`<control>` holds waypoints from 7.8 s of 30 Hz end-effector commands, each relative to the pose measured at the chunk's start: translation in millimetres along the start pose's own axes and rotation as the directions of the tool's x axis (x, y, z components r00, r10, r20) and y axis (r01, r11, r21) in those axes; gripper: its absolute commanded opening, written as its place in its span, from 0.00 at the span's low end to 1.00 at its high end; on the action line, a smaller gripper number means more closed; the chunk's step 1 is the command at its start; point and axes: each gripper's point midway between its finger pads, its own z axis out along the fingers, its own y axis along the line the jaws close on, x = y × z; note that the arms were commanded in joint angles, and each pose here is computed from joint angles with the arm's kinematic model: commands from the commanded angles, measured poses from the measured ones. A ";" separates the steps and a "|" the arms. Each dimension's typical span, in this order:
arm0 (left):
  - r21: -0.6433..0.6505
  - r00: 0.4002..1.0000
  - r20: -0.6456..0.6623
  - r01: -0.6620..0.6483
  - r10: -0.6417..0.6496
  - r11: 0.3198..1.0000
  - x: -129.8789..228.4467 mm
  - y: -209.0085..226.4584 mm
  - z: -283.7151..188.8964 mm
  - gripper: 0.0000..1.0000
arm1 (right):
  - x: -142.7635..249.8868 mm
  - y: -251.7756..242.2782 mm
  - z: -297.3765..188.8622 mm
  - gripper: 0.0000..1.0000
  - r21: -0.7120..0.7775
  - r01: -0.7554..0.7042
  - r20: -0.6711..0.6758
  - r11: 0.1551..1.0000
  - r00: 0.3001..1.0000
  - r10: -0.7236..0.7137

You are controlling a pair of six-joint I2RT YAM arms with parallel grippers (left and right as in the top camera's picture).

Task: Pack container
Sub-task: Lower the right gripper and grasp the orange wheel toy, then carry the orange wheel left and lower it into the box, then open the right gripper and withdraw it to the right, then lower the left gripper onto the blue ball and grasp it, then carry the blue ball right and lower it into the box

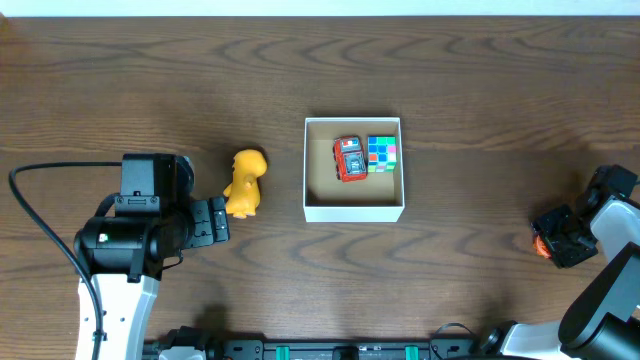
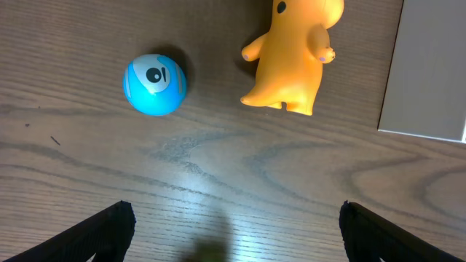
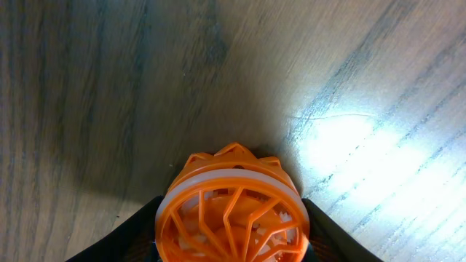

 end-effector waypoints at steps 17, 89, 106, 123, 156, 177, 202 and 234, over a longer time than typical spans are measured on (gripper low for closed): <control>0.002 1.000 0.016 0.000 0.000 1.000 -4.5 -0.4 -4.6 0.92 | 33.1 93.3 -84.5 0.01 -0.185 0.358 0.143 0.915 0.931 -0.335; 0.002 1.000 0.016 0.007 -0.007 1.000 -4.5 -0.4 -4.6 0.92 | 334.6 337.7 -116.5 0.67 -0.248 0.969 0.390 -0.005 0.095 -0.916; 0.002 1.000 0.016 0.008 -0.008 1.000 -4.5 -0.4 -4.6 0.92 | 331.6 335.8 -133.7 0.63 -0.239 0.971 0.420 -0.028 0.077 -0.904; 0.002 1.000 0.017 0.006 -0.006 1.000 -4.8 -0.4 -4.6 1.00 | 109.9 221.6 -297.8 0.99 -0.231 0.735 0.558 0.638 0.637 -0.532; -0.237 0.966 -0.203 0.107 -0.157 0.966 -61.0 88.7 89.7 0.98 | 87.1 102.0 -107.0 0.99 -0.054 0.568 0.138 0.821 0.819 -0.557; -0.157 0.933 -0.333 0.092 -0.140 0.983 -14.0 80.1 172.9 0.98 | 86.8 102.2 -107.1 0.99 -0.051 0.583 0.140 0.811 0.808 -0.572; -0.166 0.922 -0.350 0.114 -0.167 0.979 -13.3 78.0 164.3 0.22 | 86.7 102.3 -107.1 0.99 -0.049 0.592 0.141 0.805 0.802 -0.581; 0.129 0.497 0.366 -0.864 0.787 0.486 -48.4 -290.0 36.0 0.06 | 85.6 104.8 -107.5 0.99 -0.054 0.598 0.151 0.800 0.797 -0.585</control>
